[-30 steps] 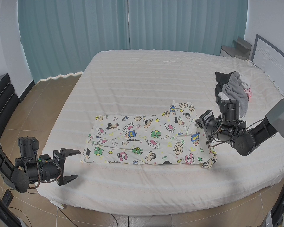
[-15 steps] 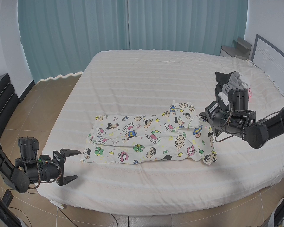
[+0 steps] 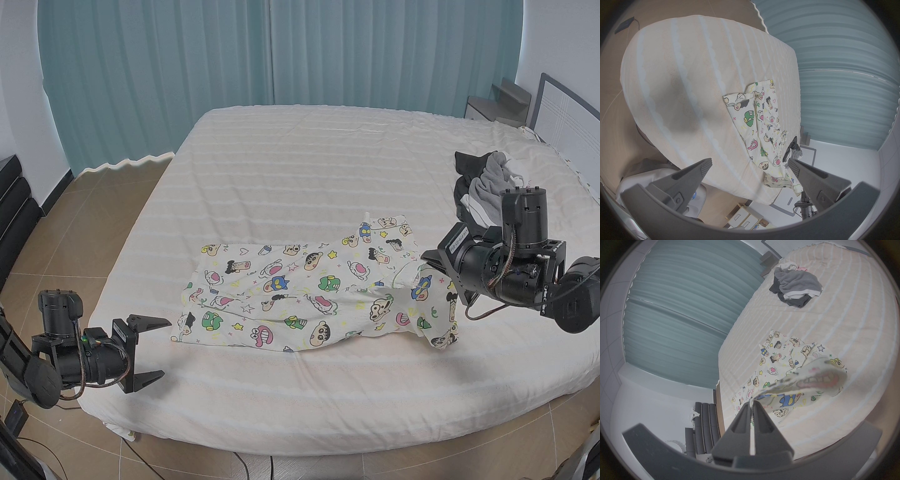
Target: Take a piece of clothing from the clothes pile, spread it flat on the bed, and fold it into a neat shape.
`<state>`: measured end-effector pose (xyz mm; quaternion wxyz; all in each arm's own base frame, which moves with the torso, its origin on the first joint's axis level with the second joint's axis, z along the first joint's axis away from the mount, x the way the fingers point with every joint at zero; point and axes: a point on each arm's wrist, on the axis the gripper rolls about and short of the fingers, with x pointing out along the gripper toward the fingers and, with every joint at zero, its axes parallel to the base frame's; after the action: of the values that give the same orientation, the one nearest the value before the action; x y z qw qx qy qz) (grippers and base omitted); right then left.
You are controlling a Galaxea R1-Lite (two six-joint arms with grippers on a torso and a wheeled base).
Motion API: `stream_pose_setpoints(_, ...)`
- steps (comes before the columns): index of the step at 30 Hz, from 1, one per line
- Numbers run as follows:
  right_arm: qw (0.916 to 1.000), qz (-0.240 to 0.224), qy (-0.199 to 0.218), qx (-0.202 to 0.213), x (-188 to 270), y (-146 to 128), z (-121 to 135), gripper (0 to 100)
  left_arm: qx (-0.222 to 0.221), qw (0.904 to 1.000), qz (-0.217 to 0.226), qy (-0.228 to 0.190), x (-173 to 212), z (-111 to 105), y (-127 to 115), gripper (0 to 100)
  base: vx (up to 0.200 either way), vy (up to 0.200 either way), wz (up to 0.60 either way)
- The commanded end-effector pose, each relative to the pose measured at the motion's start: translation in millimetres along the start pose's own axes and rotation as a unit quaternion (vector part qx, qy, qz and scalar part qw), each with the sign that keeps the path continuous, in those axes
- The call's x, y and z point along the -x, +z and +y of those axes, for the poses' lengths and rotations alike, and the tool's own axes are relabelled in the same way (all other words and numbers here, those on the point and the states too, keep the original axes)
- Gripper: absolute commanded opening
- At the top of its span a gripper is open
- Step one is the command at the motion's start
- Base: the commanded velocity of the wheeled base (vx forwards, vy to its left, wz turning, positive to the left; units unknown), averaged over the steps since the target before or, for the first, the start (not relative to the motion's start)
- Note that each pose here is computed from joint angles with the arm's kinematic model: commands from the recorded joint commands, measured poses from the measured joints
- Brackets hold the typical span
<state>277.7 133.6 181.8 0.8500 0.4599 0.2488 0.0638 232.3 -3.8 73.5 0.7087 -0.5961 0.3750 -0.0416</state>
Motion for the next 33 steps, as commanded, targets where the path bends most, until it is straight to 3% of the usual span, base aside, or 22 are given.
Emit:
stream_pose_setpoints(1,1.0000,0.000,-0.006,-0.001,-4,1,-3,0,0.001,1.0000,0.000,0.001,0,1,0,100,0.000,0.000,0.00)
stream_pose_setpoints(10,0.9991,-0.031,-0.029,-0.007,-40,19,-10,0,0.001,1.0000,0.000,0.001,-1,0,0,100,0.000,0.000,0.00)
stream_pose_setpoints(14,0.9985,-0.027,-0.047,0.012,-62,12,-16,0,0.001,1.0000,0.000,0.001,-1,0,0,100,0.000,0.000,0.00)
stream_pose_setpoints(33,0.9938,-0.026,-0.107,0.018,-115,-2,-42,0,0.001,1.0000,0.001,0.002,-1,1,0,100,0.000,0.000,0.00)
